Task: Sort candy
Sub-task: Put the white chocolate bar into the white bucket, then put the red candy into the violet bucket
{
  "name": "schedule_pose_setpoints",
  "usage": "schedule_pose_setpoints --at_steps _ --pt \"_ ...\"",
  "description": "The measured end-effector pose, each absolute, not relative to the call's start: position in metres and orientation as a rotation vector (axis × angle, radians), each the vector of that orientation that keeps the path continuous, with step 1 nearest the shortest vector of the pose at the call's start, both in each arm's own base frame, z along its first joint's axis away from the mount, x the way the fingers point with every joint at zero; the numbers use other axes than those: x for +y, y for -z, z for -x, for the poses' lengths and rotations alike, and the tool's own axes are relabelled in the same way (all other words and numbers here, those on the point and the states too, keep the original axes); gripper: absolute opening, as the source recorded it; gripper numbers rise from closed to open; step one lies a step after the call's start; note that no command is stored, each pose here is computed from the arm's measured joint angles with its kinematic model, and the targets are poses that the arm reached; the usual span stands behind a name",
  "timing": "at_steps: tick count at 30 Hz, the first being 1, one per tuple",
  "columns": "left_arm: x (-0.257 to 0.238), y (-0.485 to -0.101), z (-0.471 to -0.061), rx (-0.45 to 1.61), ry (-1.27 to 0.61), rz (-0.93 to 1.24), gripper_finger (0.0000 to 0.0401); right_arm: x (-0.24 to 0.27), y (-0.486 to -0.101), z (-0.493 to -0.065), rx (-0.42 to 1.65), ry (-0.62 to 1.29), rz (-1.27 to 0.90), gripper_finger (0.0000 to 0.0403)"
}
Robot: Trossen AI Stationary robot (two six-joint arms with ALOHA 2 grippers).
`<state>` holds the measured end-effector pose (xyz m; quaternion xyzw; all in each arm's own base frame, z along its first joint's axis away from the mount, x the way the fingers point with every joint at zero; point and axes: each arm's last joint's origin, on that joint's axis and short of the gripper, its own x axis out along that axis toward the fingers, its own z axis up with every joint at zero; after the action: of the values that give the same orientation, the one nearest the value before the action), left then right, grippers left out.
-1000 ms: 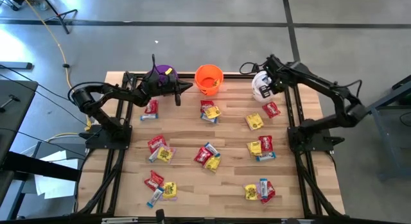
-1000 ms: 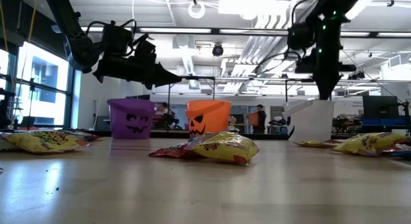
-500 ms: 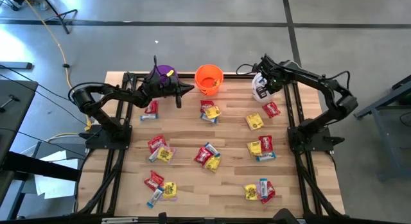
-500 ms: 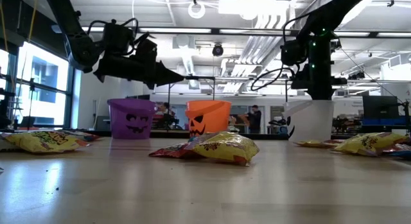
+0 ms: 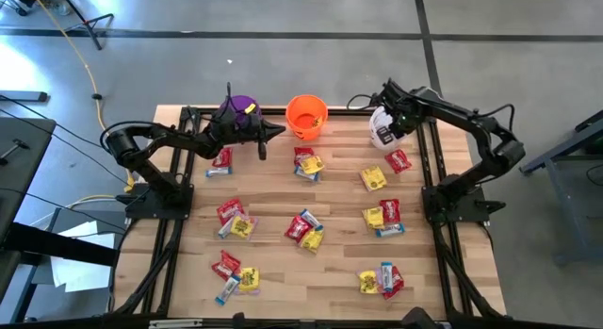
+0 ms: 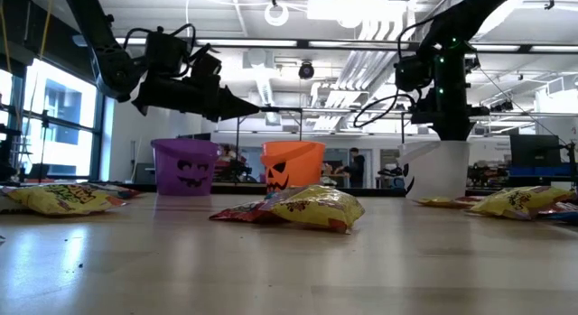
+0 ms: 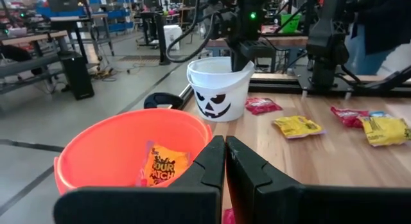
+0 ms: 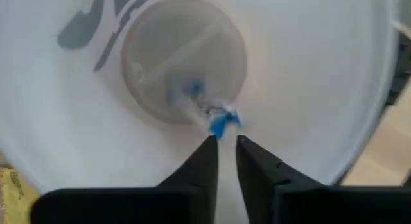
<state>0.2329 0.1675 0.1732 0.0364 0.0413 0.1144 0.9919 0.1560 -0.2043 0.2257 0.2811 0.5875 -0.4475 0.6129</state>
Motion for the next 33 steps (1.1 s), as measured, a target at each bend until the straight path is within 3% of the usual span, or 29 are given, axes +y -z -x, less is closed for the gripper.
schedule_pose_setpoints --at_steps 6,10,14,21,26,33 --pt "0.167 -0.173 -0.232 0.082 -0.231 -0.075 0.0000 -0.203 -0.256 -0.165 1.362 1.051 -0.577 0.0130" --pt "0.162 -0.167 -0.225 0.061 -0.237 -0.087 0.0000 -0.203 -0.280 -0.180 1.283 1.018 -0.511 0.0151" --pt "0.156 -0.162 -0.216 0.028 -0.286 -0.102 0.0000 -0.195 -0.288 -0.204 1.170 0.860 -0.431 0.0123" --pt "0.153 -0.158 -0.211 0.025 -0.292 -0.103 0.0000 -0.175 -0.272 -0.250 1.083 0.630 -0.338 0.0008" --pt "0.153 -0.159 -0.211 0.019 -0.285 -0.076 0.0000 -0.167 -0.254 -0.280 1.051 0.500 -0.337 0.0019" --pt "0.143 -0.159 -0.218 0.018 -0.241 -0.082 0.0000 -0.169 -0.235 -0.303 1.023 0.431 -0.263 0.0003"
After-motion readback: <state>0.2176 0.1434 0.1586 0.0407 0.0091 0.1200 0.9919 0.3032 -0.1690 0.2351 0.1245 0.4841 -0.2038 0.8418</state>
